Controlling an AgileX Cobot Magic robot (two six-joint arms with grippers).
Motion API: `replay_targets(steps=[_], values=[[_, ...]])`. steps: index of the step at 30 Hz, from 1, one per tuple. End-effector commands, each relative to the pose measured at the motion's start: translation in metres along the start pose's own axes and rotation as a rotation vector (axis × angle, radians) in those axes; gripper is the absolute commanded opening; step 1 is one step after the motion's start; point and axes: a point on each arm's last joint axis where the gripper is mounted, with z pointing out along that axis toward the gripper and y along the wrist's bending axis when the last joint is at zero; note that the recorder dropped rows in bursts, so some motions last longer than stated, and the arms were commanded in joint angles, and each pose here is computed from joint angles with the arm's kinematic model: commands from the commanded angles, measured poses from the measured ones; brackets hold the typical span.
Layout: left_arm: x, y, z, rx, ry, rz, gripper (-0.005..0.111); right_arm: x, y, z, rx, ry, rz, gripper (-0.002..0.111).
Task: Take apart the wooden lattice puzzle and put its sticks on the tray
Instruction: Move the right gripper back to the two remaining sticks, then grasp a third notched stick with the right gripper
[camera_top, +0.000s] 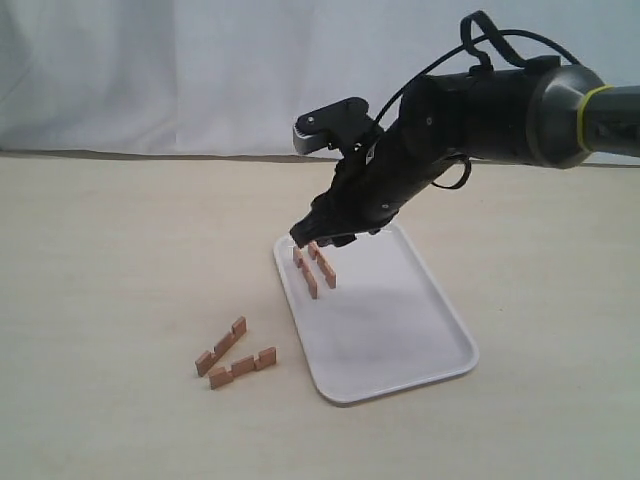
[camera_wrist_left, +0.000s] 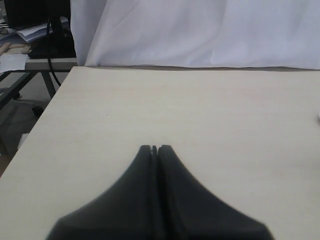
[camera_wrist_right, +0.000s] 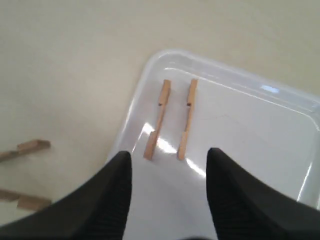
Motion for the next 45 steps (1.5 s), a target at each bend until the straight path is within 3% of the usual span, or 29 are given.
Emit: replay_targets(steps=[1,10,15,31,45], values=[[-0.001,0.000,0.000,0.002,-0.017,-0.005,0.000,0.005,0.017,-0.003,-0.139,0.052,-0.142,0.045],[-0.001,0.000,0.000,0.002,-0.017,-0.005,0.000,0.004,0.099,-0.003,-0.203,0.040,-0.524,0.046],[-0.001,0.000,0.000,0.002,-0.017,-0.005,0.000,0.008,0.122,-0.002,-0.188,0.046,-0.632,0.058],[-0.001,0.000,0.000,0.002,-0.017,-0.005,0.000,0.033,0.123,0.050,-0.178,0.212,-0.739,0.061],[-0.001,0.000,0.000,0.002,-0.017,-0.005,0.000,0.039,0.124,0.076,-0.170,0.191,-0.782,0.059]])
